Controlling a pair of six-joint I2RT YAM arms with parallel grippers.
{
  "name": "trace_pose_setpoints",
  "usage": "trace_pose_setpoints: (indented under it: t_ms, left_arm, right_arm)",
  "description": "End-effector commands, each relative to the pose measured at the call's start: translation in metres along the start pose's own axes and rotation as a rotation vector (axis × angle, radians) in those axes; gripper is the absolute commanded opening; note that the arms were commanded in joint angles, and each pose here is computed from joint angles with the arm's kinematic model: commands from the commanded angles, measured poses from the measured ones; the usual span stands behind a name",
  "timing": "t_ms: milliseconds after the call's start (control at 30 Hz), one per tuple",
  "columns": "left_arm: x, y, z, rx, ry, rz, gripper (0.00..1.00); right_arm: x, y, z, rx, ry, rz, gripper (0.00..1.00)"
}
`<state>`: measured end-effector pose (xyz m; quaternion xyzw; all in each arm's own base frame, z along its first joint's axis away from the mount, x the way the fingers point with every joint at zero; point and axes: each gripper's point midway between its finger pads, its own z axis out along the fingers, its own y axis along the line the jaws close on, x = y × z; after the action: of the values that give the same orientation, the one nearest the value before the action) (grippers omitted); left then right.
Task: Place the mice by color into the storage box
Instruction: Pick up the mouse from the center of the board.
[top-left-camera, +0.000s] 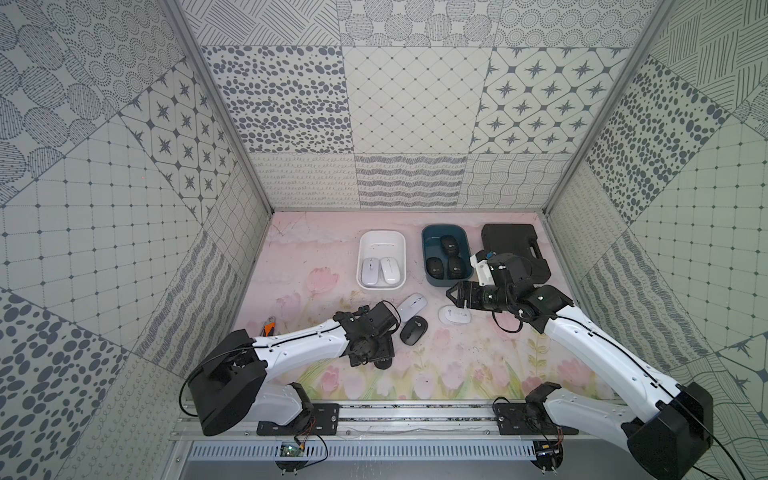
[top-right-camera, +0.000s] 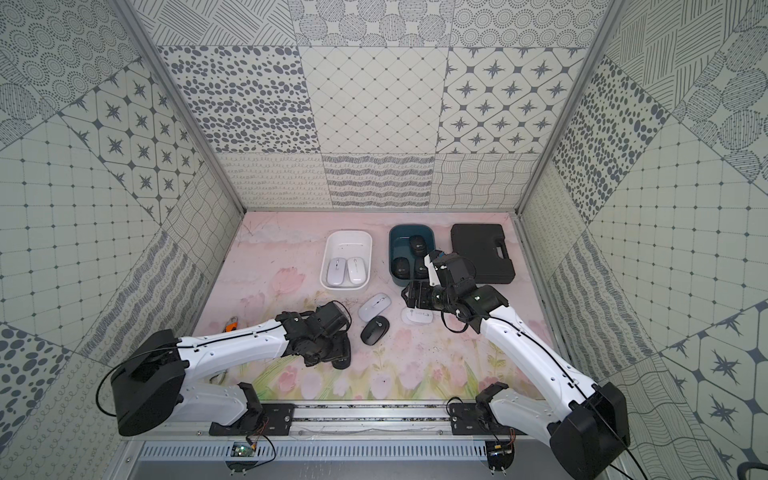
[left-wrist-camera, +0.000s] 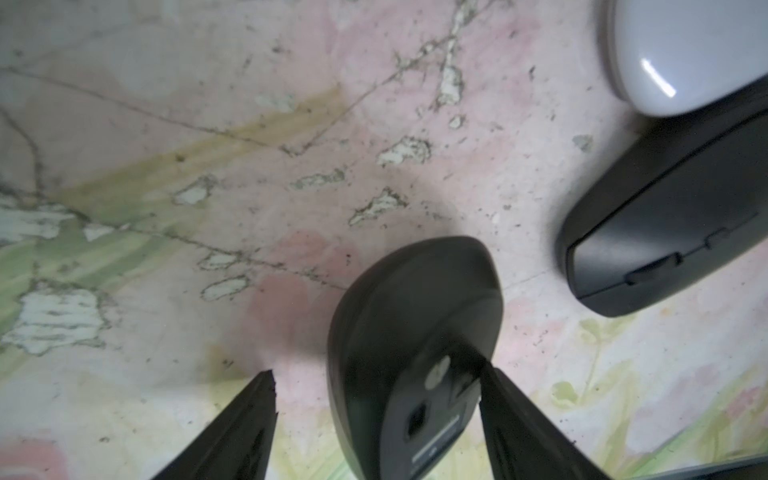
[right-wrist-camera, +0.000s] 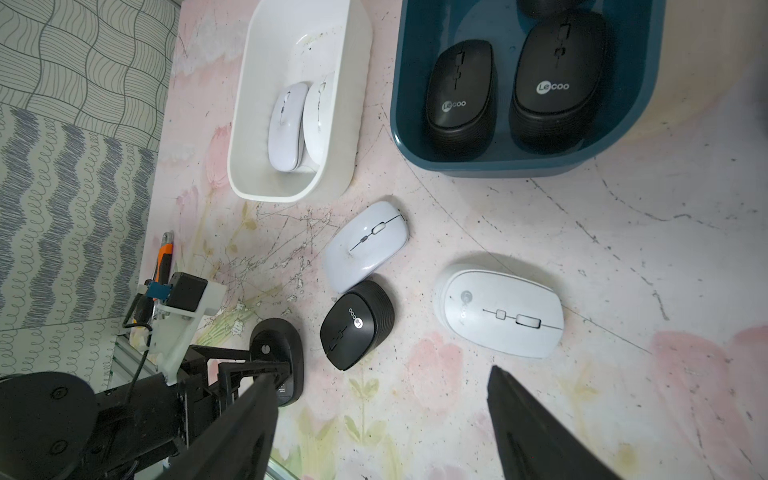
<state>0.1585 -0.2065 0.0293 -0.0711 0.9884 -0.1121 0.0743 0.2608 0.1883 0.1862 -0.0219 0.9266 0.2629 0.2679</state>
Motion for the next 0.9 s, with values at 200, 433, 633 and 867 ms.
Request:
trace_pose_setpoints:
  t_ms: [200,433,633,867]
  left_arm:
    - [-0.016,-0.013,0.015,-0.006,-0.095,0.028,0.71]
    - [-0.016,-0.024,0.011,-0.027,-0.056,0.091,0.47]
    - [-0.011,-0.033,0.006,-0.066,-0.006,0.164,0.41]
    - [0.003,-0.037,0.002,-0.123,0.072,0.241,0.45]
  right_arm:
    - [-0.003,0.004,-0.011,-0.016,-0.036,0.003,0.84]
    - [0.000,0.000,-0.009,-0.005,-0.030,0.002,0.84]
    - [0.002,-0.003,-0.006,0.008,-0.024,-0.005,0.84]
    - [0.004,-0.004,-0.005,0.010,-0.015,-0.016,0.84]
